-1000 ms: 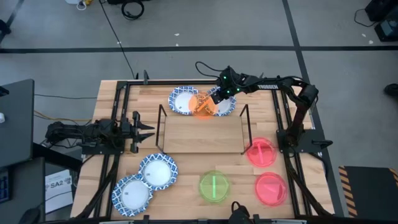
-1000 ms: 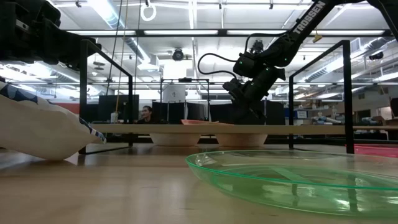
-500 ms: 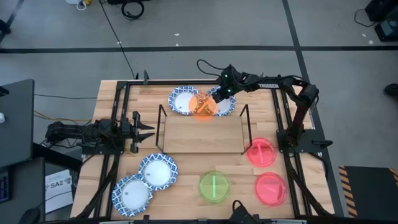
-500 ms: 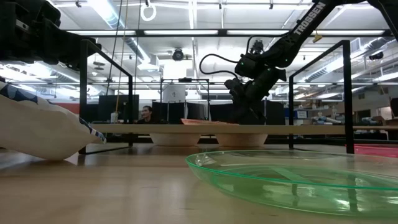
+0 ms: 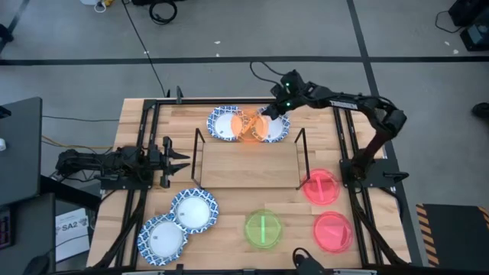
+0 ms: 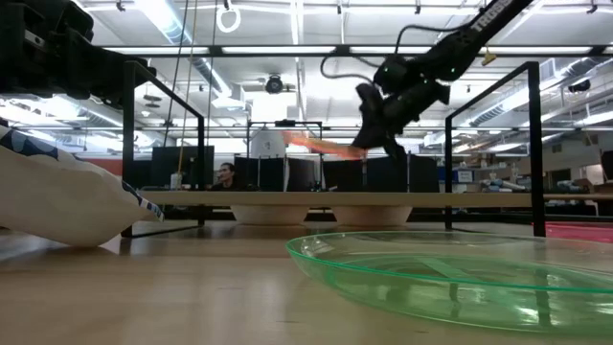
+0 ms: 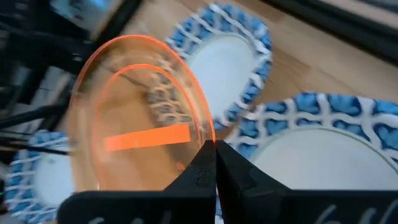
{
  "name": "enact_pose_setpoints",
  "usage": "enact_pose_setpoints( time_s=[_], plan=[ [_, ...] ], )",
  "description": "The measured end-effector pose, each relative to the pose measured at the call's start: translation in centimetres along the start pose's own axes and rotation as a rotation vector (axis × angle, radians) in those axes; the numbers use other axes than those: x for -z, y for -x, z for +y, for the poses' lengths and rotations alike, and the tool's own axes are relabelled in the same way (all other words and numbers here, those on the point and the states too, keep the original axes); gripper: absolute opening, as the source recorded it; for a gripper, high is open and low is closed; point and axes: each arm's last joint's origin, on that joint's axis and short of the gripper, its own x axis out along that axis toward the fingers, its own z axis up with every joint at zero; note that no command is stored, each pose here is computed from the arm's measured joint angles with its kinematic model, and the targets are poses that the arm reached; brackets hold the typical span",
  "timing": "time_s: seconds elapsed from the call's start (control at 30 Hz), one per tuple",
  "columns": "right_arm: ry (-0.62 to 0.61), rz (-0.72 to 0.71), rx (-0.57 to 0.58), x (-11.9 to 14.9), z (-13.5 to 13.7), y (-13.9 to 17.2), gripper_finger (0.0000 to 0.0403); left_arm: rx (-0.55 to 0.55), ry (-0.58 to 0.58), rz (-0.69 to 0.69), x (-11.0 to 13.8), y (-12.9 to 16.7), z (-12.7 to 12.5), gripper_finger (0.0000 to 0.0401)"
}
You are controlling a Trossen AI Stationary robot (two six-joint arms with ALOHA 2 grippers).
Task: Place and stack plates onto a shelf
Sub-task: Put the orange bowl on the shelf
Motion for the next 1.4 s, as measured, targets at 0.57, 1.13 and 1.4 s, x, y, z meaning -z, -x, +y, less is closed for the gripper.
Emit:
enact_pose_setpoints(
  time_s=[0.57, 1.13, 1.4],
  plan=[
    [0.252, 0.092, -0.054, 3.0, 7.0, 8.5, 0.0002, 0.0, 0.0, 0.0, 0.0, 0.0, 0.0, 0.0117],
    [0.414, 0.262, 0.055, 6.3, 10.0, 6.7, 0.0003, 0.0, 0.0, 0.0, 0.0, 0.0, 0.0, 0.0117],
    [0.49, 0.346, 0.088, 7.3, 10.2, 4.0, 0.0003, -0.001, 0.0, 0.0, 0.0, 0.0, 0.0, 0.0117]
  ],
)
